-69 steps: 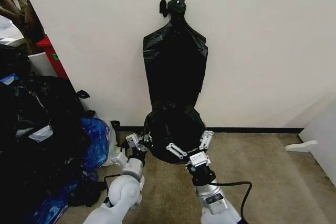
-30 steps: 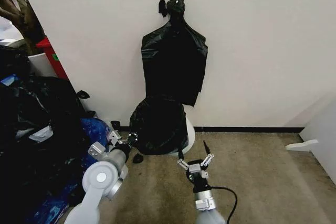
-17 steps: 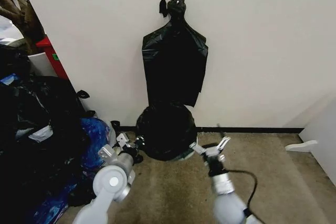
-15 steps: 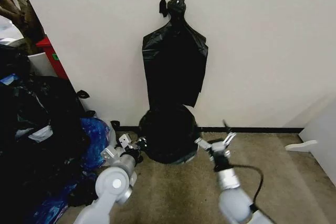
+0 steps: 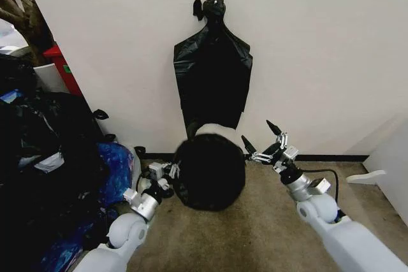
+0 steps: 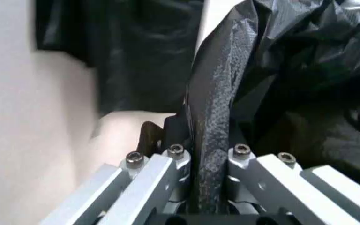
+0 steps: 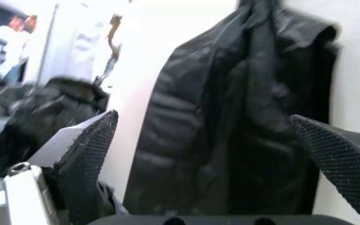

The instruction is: Place the garbage bag over the trash bin.

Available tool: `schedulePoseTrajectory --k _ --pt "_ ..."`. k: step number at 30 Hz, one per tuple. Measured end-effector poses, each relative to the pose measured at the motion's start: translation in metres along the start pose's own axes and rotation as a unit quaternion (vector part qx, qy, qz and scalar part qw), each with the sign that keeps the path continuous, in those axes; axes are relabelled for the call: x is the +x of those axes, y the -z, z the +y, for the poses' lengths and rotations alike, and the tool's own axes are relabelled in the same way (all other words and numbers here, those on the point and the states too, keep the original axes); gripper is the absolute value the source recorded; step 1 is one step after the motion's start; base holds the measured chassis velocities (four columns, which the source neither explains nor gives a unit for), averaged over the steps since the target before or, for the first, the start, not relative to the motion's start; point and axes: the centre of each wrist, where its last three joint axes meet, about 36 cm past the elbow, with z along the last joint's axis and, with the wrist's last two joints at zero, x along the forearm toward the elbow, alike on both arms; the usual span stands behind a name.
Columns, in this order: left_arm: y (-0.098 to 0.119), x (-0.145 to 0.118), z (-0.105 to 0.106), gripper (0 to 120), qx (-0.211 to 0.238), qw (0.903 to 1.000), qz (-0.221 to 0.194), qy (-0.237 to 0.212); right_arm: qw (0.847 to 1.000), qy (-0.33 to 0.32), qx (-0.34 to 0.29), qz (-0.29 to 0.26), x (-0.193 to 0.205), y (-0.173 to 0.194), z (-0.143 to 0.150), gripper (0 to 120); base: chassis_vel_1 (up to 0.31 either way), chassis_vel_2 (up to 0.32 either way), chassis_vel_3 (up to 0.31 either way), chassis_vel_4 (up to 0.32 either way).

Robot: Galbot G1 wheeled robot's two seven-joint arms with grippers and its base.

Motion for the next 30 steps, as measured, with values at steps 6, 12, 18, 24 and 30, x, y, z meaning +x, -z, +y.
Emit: schedulePoseTrajectory --k 6,12,18,24,30 --pt "0.002 0.002 0.007 4 -0.018 0.9995 -0.018 -0.018 0.997 0.05 0.043 0.03 0.01 -0.019 -0.005 100 0.0 0.0 0.0 0.0" --pt "0.007 0.002 0.008 4 -0.012 0.9992 -0.027 -0.027 0.992 0.06 0.093 0.064 0.016 -0.032 -0.007 100 0.0 0.0 0.0 0.0" --pt "0.009 0.002 0.008 4 -0.011 0.9987 -0.03 -0.039 0.988 0.024 0.126 0.087 0.018 -0.036 -0.012 100 0.0 0.0 0.0 0.0" --pt "0.008 0.001 0.008 4 -0.011 0.9993 -0.025 -0.023 0.988 -0.013 0.138 0.075 0.013 -0.028 -0.012 100 0.0 0.0 0.0 0.0" --pt "0.005 -0.007 -0.01 4 0.051 0.9955 0.021 0.077 0.98 -0.086 0.179 0.023 -0.007 0.001 0.013 100 0.0 0.0 0.0 0.0"
